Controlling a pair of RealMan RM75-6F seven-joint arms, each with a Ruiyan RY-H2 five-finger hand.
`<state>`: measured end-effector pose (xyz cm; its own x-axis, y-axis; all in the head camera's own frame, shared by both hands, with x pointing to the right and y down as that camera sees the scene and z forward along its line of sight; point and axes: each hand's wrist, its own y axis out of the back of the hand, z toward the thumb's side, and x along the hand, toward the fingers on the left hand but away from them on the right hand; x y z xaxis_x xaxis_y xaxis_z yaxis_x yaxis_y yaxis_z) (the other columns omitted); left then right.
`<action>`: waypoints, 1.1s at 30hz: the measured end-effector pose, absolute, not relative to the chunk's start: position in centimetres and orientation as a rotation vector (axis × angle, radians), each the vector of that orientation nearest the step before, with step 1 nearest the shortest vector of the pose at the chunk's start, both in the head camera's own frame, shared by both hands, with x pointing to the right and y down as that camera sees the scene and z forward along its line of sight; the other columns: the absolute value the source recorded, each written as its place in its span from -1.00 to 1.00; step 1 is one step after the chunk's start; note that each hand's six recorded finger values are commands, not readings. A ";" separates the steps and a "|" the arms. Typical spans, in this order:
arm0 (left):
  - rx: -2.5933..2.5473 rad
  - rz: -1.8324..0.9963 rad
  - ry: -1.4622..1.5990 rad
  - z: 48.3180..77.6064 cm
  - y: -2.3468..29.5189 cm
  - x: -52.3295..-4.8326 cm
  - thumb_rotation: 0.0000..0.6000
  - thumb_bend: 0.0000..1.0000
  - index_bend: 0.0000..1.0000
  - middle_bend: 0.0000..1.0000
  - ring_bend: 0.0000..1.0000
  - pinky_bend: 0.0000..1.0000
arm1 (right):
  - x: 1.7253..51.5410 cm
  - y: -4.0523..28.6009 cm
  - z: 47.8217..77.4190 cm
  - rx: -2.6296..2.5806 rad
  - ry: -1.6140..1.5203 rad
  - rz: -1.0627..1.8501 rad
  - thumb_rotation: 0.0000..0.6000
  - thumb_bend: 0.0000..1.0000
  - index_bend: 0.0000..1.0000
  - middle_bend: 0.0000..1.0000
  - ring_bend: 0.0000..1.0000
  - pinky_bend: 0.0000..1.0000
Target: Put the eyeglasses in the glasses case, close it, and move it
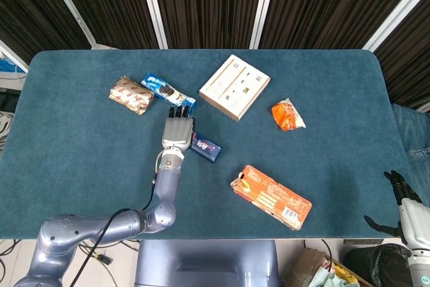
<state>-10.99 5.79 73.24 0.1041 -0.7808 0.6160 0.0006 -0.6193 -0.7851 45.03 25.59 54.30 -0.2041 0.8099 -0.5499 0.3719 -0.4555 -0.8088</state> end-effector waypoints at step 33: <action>-1.642 -1.451 0.369 71.5 6.9 -12.1 1.00 -0.48 -0.79 -0.84 -1.00 -1.00 | 45.0 25.5 54.3 -1.711 -1.394 1.695 1.00 -0.48 -0.79 -0.90 -0.75 -0.68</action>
<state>-12.06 6.89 71.54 0.2708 -0.7165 0.6429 0.3222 -0.5618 -0.7619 44.97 25.52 54.26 -0.2041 0.8105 -0.5490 0.3821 -0.4503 -0.8070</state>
